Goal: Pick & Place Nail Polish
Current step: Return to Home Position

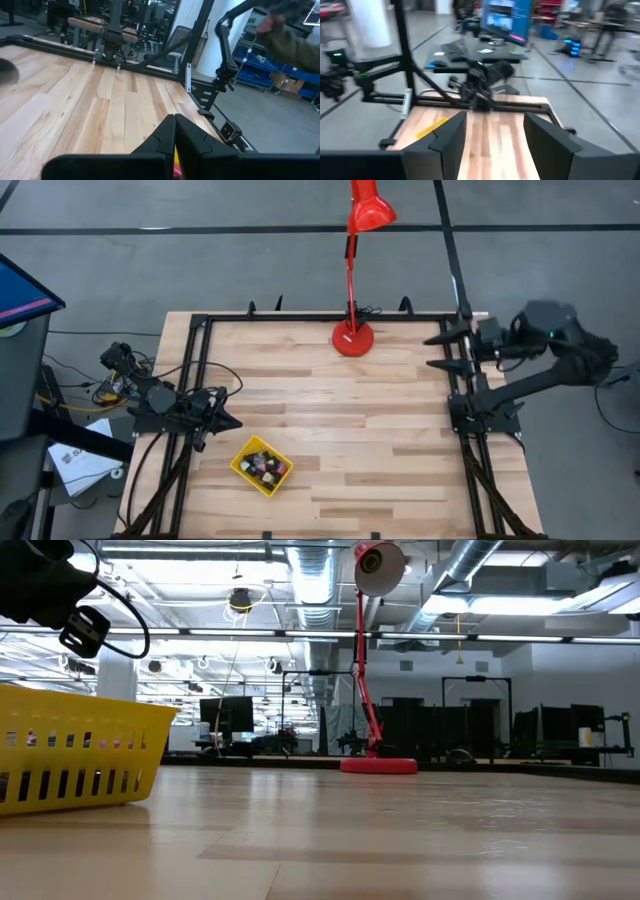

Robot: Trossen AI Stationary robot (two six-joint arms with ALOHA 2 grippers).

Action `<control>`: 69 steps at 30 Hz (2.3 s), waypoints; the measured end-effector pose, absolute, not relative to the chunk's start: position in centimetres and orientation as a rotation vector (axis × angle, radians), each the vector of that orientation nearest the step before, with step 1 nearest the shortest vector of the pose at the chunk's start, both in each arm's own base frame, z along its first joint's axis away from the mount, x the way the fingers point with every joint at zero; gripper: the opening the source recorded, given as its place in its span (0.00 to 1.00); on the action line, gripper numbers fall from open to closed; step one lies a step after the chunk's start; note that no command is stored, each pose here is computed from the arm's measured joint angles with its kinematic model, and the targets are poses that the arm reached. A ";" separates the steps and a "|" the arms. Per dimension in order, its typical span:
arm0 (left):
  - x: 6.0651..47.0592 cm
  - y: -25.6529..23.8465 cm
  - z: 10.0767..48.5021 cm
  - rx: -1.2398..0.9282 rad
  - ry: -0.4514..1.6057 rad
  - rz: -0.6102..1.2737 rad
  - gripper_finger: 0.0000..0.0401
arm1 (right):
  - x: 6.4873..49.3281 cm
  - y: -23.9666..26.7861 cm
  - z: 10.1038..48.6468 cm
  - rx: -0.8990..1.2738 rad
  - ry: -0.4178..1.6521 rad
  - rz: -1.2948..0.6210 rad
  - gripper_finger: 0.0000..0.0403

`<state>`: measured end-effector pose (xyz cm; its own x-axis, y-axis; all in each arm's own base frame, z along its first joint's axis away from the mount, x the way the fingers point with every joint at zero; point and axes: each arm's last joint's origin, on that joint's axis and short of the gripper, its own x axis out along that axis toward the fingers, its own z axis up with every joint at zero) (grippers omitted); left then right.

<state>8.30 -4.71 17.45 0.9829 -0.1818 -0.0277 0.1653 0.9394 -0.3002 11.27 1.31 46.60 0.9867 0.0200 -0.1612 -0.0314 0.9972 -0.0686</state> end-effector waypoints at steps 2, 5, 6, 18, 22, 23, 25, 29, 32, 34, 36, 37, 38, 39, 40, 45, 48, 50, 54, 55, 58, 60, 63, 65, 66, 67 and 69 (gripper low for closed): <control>8.3 -4.7 17.5 -0.302 0.054 -0.177 0.00 | 9.6 0.9 43.8 -0.022 0.120 -0.051 0.47; 8.3 -4.7 17.5 -0.302 0.054 -0.177 0.00 | 7.6 0.3 39.5 0.055 0.011 -0.148 0.46; 8.3 -4.7 17.5 -0.302 0.054 -0.177 0.00 | 7.0 0.1 38.1 0.081 -0.031 -0.167 0.46; 8.3 -4.7 17.5 -0.305 0.050 -0.179 0.00 | 7.0 -0.1 24.3 0.230 -0.153 -0.222 0.47; 8.3 -4.7 17.6 -0.309 0.044 -0.180 0.00 | 8.5 0.1 21.7 0.253 -0.097 -0.265 0.47; 8.3 -4.7 17.6 -0.308 0.045 -0.179 0.00 | 8.7 0.1 20.7 0.247 -0.073 -0.272 0.47; 8.4 -4.8 17.6 -0.304 0.051 -0.179 0.00 | 8.9 0.1 20.4 0.268 -0.142 -0.262 0.47; 8.4 -4.8 17.6 -0.304 0.052 -0.181 0.00 | 9.5 0.2 17.8 0.269 -0.139 -0.266 0.46; 8.4 -4.8 17.6 -0.304 0.052 -0.179 0.00 | 9.5 0.2 17.9 0.286 -0.168 -0.263 0.47; 8.4 -4.8 17.5 -0.301 0.056 -0.179 0.00 | 9.5 0.2 17.7 0.285 -0.145 -0.265 0.47; 8.4 -4.8 17.6 -0.306 0.049 -0.179 0.00 | 9.5 0.2 17.7 0.288 -0.151 -0.264 0.48; 8.5 -4.8 17.6 -0.305 0.050 -0.179 0.00 | 9.5 0.2 17.7 0.287 -0.149 -0.264 0.48; 8.5 -4.8 17.6 -0.304 0.051 -0.179 0.00 | 9.5 0.2 17.7 0.286 -0.147 -0.263 0.48; 8.5 -4.8 17.6 -0.305 0.051 -0.179 0.00 | 9.5 0.2 17.7 0.286 -0.145 -0.264 0.47; 8.5 -4.8 17.6 -0.306 0.049 -0.179 0.00 | 9.5 0.2 17.6 0.284 -0.139 -0.264 0.47; 8.5 -4.8 17.7 -0.308 0.046 -0.180 0.00 | 9.6 0.2 17.6 0.283 -0.136 -0.264 0.47; 8.5 -4.8 17.7 -0.308 0.045 -0.180 0.00 | 9.6 0.2 17.6 0.283 -0.136 -0.264 0.47; 8.5 -4.8 17.7 -0.308 0.045 -0.180 0.00 | 9.6 0.2 17.6 0.283 -0.136 -0.264 0.47; 8.5 -4.8 17.7 -0.309 0.044 -0.180 0.00 | 9.6 0.2 17.6 0.283 -0.136 -0.264 0.48; 8.5 -4.8 17.7 -0.310 0.043 -0.180 0.00 | 9.6 0.2 17.6 0.283 -0.136 -0.264 0.48; 8.5 -4.8 17.7 -0.312 0.039 -0.181 0.00 | 9.6 0.2 17.5 0.283 -0.135 -0.264 0.47; 8.5 -4.8 17.7 -0.312 0.039 -0.181 0.00 | 9.6 0.2 17.5 0.283 -0.135 -0.264 0.47; 8.5 -4.8 17.7 -0.312 0.039 -0.181 0.00 | 9.6 0.2 17.5 0.283 -0.135 -0.264 0.46; 8.5 -4.8 17.7 -0.312 0.039 -0.181 0.00 | 9.6 0.2 17.5 0.283 -0.135 -0.264 0.47; 8.5 -4.8 17.7 -0.312 0.039 -0.181 0.00 | 9.6 0.2 17.5 0.283 -0.135 -0.264 0.47; 8.5 -4.8 17.7 -0.312 0.039 -0.181 0.00 | 9.6 0.2 17.5 0.283 -0.135 -0.264 0.47; 8.5 -4.8 17.7 -0.312 0.039 -0.181 0.00 | 9.6 0.2 17.5 0.283 -0.135 -0.264 0.47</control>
